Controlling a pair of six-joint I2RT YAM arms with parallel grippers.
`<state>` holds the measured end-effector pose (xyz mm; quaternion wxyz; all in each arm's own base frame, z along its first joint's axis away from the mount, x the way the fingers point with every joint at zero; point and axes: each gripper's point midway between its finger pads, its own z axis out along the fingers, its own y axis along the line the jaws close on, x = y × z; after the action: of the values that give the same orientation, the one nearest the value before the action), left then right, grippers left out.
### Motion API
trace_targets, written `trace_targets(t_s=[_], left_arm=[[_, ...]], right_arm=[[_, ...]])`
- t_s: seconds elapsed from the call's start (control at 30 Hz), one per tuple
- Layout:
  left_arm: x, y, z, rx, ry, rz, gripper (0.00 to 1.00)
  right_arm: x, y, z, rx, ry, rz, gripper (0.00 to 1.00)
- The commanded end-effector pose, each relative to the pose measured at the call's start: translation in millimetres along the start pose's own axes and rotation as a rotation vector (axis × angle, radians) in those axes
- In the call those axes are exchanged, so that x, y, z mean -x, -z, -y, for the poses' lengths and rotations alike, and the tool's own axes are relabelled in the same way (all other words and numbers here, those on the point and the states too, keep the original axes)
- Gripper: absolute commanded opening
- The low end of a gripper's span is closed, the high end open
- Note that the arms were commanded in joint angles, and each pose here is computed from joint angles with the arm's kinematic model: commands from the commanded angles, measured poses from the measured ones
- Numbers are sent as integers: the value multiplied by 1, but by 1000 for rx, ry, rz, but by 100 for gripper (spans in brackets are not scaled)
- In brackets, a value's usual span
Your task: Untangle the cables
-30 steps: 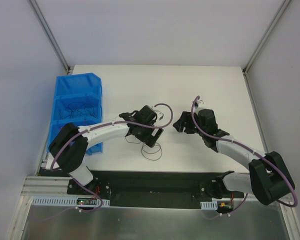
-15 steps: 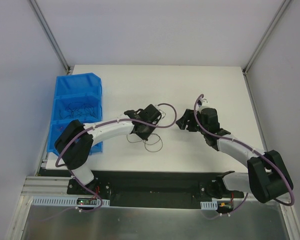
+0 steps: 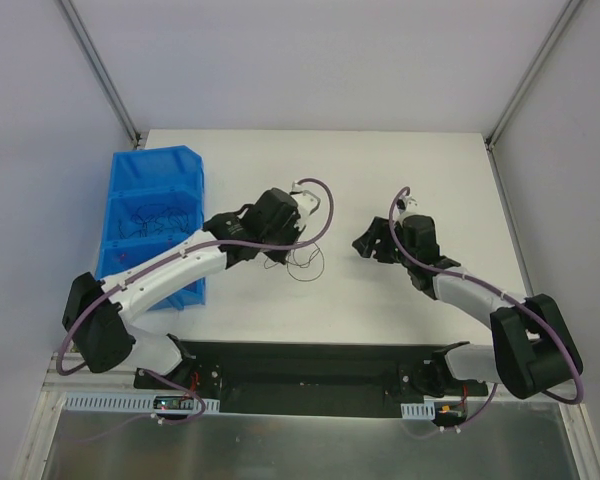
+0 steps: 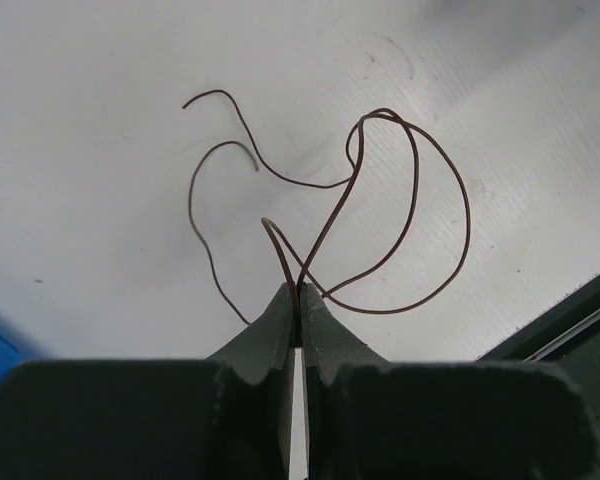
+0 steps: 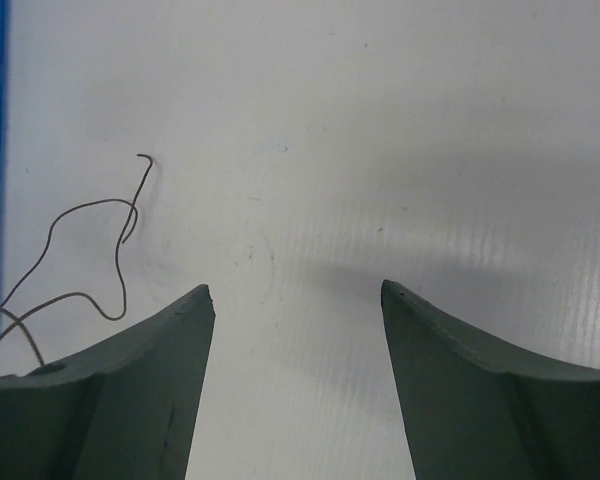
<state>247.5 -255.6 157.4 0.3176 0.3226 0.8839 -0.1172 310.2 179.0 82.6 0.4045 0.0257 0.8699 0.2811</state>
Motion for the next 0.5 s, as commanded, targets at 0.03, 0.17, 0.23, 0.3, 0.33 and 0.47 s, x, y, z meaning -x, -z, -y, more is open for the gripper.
trace_targets(t_s=[0.03,0.17,0.23,0.3,0.33,0.47], left_arm=[[22,34,-20,7,61,108,0],[38,59,-48,42,179,202,0],[45,67,-67,64,255,246,0],[54,71,-90,105,335,289,0],[56,70,-101,125,383,301,0],[62,64,-124,123,503,326,0]], right_arm=[[10,-5,-3,20,-15,32,70],[8,-4,2,7,-2,36,70],[10,-3,8,-20,26,58,71],[21,-3,14,-67,52,74,71],[28,0,15,-96,71,66,71],[49,15,5,-120,62,87,72]])
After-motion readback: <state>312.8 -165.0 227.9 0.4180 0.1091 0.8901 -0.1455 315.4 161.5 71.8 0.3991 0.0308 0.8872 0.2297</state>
